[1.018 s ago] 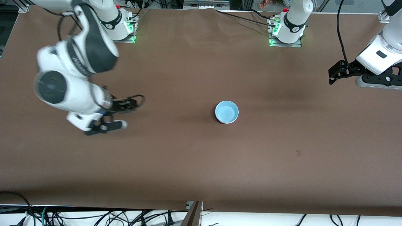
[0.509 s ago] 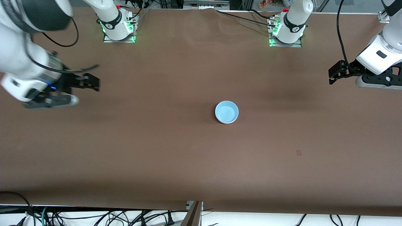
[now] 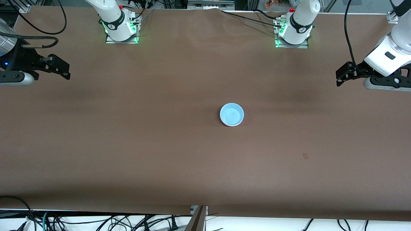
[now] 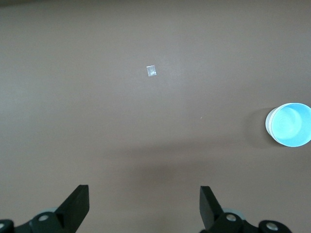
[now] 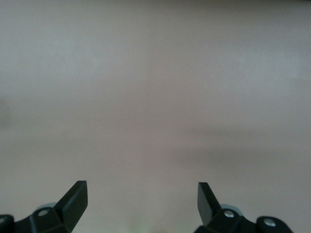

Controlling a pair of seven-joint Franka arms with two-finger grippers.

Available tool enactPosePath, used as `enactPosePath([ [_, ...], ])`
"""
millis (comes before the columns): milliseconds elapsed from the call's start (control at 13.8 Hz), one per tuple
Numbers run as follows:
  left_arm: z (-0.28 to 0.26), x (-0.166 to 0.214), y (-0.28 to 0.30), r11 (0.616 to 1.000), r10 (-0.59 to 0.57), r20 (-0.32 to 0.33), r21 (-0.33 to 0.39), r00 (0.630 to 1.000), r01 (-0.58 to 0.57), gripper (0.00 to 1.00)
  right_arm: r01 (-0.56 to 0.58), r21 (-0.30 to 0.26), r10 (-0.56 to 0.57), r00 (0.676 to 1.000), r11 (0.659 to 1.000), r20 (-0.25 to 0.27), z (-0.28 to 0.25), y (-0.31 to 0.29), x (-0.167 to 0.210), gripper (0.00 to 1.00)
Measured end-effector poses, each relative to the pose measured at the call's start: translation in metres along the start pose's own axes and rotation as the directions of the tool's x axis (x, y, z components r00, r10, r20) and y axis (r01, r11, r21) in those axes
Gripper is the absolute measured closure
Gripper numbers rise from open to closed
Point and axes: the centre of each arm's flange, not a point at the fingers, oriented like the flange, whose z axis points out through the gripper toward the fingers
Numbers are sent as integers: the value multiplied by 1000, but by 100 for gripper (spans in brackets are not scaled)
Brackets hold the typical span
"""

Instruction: Stack pink and blue bowls on white bowl

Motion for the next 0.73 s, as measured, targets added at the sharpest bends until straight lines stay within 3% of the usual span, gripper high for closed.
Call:
enactPosePath([
  [218,0,0,0,1000,0,0,0,1000,0,0,1,-6,-1,999,1000,46,13,2,-10,0],
  [727,0,0,0,1000,0,0,0,1000,0,0,15,-3,-15,997,1000,72,24,17,-12,0],
])
